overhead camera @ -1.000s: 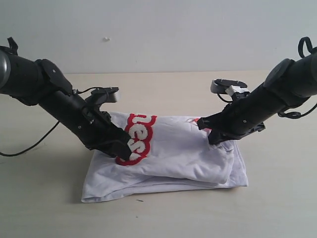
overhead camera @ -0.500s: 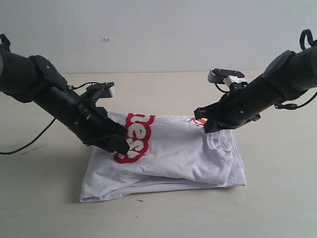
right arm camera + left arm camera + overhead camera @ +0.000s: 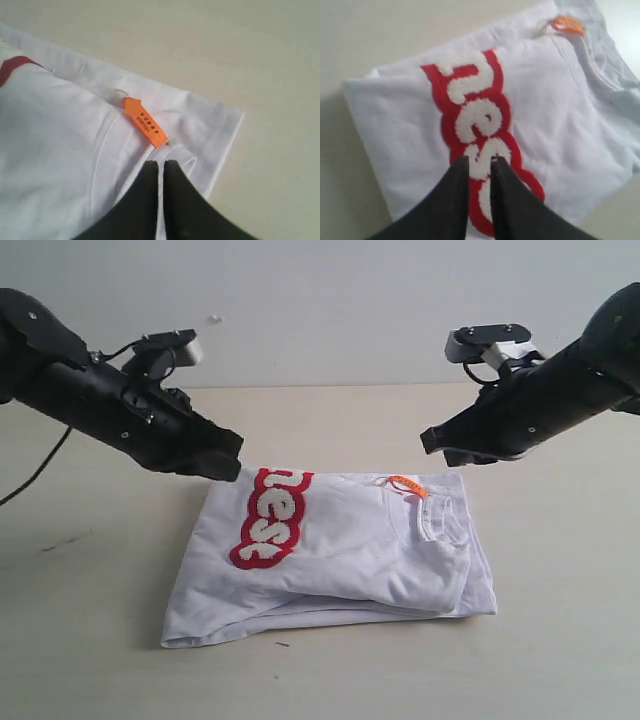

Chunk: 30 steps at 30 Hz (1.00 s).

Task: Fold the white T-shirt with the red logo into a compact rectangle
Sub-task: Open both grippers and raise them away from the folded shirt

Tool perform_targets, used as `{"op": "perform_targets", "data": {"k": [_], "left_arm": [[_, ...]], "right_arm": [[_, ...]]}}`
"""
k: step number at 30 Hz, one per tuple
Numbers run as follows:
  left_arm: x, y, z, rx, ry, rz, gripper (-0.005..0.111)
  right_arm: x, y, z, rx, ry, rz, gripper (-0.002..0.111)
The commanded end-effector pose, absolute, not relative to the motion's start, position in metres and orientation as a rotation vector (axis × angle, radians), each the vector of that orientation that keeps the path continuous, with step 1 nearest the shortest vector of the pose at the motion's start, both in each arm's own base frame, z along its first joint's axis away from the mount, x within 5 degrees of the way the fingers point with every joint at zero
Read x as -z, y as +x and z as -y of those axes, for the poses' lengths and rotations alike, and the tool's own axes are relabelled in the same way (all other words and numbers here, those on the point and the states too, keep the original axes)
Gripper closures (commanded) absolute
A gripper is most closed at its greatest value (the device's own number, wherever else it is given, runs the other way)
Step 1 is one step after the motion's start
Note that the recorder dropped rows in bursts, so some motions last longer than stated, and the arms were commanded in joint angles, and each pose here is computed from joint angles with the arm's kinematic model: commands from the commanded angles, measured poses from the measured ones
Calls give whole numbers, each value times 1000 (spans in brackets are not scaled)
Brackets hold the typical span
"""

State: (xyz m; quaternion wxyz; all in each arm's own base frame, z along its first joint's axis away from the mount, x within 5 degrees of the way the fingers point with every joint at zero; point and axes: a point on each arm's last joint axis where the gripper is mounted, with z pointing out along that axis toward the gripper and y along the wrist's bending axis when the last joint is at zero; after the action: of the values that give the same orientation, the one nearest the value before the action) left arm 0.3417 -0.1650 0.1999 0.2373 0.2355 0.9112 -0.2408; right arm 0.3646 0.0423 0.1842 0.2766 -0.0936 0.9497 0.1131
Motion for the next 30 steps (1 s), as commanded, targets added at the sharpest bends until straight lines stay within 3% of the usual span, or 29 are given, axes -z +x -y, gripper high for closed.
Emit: {"op": "perform_targets", "data": {"k": [1, 7, 13, 30], "left_arm": [[-218, 332, 153, 586, 521, -2406, 94], [-231, 290, 122, 425, 376, -2276, 94], [-250, 256, 107, 412, 336, -2193, 94], [-272, 201, 91, 484, 348, -2099, 94]], "right_arm": [[-198, 338, -38, -251, -236, -2498, 103], [-213, 289, -32, -212, -182, -2422, 103], [-222, 250, -29, -209, -181, -2383, 103], [-249, 207, -31, -245, -219, -2289, 103]]}}
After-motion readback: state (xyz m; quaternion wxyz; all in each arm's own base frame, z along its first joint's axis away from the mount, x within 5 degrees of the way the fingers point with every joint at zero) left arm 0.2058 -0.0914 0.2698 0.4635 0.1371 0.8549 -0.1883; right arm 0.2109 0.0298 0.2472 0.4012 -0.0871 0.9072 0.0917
